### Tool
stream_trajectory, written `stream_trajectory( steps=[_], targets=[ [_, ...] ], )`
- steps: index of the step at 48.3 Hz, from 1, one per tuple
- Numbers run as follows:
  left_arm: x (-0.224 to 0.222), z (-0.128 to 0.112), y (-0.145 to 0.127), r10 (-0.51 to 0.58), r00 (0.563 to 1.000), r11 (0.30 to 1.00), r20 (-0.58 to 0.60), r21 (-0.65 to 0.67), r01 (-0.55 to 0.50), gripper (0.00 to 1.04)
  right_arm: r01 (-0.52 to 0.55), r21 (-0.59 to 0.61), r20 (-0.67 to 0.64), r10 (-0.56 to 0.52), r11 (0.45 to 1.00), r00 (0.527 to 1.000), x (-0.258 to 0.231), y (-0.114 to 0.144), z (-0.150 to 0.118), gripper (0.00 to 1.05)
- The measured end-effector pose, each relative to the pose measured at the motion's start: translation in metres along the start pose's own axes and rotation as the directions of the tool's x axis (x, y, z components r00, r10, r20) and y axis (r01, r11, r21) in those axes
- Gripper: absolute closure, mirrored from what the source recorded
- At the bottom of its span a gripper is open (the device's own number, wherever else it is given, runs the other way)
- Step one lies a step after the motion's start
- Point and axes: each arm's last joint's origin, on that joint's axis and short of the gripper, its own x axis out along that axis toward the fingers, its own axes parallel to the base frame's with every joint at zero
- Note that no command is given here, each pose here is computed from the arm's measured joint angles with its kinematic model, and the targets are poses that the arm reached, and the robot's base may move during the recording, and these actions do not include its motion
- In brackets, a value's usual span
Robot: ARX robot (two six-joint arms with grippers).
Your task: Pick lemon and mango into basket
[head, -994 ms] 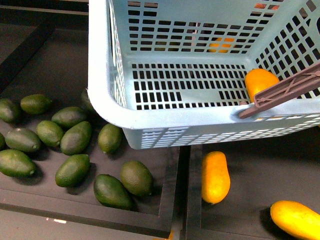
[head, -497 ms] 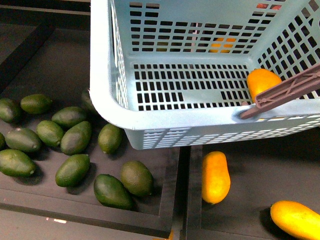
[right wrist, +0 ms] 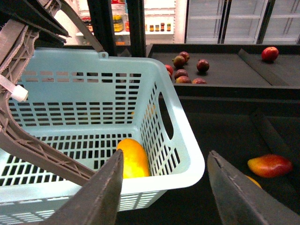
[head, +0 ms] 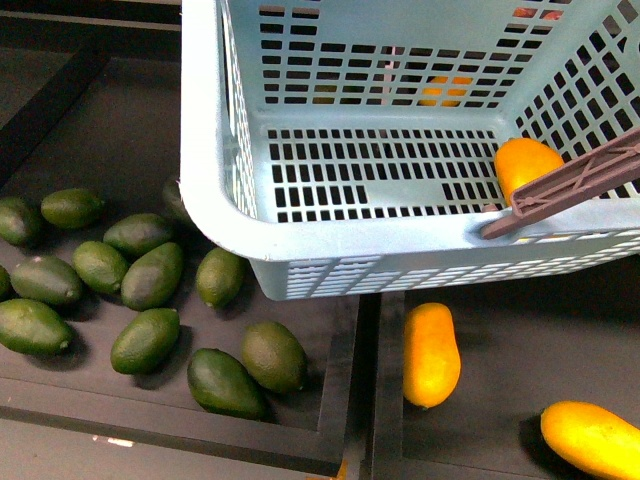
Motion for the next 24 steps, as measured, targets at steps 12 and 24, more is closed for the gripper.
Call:
stream_trajectory(
  steps=[12,24],
  targets=[
    [0.0007,-0.004,-0.0026,-0.006,1.0,1.0,-0.011,0.009,0.006,0.97,0.002,0.0,0.0,-0.002,1.0,1.0,0.0,0.0,0.0,0.07],
    [0.0008,-0.0051,-0.0034,-0.017,0.999,1.0,-0.027,-0.003,0.017,0.97,0.002,0.0,0.0,-0.002,1.0,1.0,-0.0001,0.0,0.0,0.09]
  ],
)
